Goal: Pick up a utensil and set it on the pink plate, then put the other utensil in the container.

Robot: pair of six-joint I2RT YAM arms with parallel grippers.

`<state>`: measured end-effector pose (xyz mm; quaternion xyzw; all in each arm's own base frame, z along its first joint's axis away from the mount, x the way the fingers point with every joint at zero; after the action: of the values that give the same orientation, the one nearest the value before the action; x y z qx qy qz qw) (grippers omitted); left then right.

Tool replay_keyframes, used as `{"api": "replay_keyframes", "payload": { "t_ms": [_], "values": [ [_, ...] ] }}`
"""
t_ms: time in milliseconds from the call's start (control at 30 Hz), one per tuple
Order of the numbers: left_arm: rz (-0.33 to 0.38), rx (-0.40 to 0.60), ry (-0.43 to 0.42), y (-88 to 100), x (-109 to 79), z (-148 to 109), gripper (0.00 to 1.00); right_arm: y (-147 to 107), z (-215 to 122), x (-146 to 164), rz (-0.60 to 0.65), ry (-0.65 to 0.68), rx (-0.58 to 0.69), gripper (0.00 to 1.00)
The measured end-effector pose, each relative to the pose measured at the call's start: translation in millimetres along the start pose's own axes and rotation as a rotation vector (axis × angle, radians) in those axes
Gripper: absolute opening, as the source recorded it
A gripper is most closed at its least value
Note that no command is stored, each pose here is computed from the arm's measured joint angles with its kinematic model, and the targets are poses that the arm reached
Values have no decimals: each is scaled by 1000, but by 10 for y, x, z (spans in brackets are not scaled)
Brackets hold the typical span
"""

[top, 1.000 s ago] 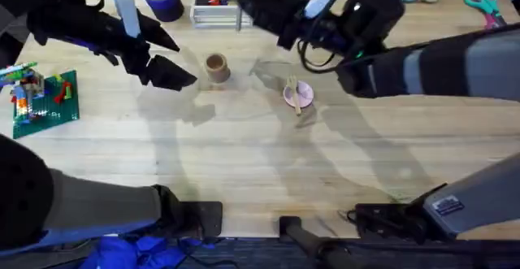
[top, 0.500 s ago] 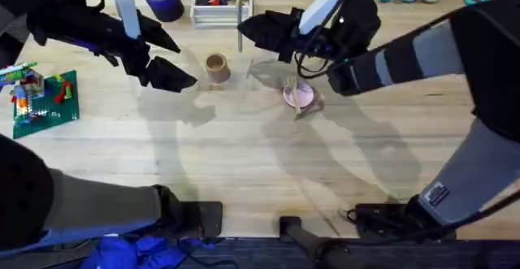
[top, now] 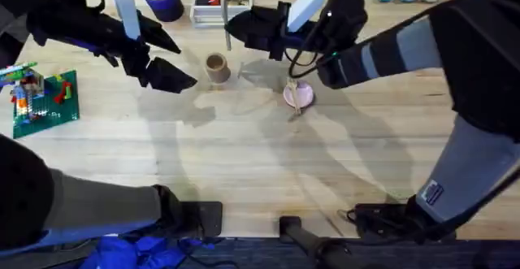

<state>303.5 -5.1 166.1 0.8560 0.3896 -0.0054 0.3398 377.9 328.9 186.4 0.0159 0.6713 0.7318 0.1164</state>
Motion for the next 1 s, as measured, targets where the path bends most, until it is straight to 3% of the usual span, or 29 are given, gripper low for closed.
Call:
{"api": "replay_keyframes", "payload": {
  "t_ms": [433, 733, 1000],
  "values": [
    [0, 2, 1, -3, 2, 0, 994, -207, 350, 40, -54, 61, -27, 34],
    [0, 2, 1, -4, 2, 0, 993, -501, 386, 56, -26, 68, -4, 34],
    [0, 3, 2, -4, 3, 0, 993, -576, 404, 63, -14, 72, 8, 34]
  ]
}}
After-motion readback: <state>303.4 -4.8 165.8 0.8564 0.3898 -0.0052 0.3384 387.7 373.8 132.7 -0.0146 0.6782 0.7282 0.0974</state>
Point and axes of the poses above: each hand's point on the last joint's axis, 136 mm out from that joint toward the fingers, its own z axis out along the fingers, its own x axis along the line the jaws close on, y = z × x, the point moved 1 cm from there along -z, back along the fingers, and after that the axes turned 15 degrees about -z, right-handed, at the moved point
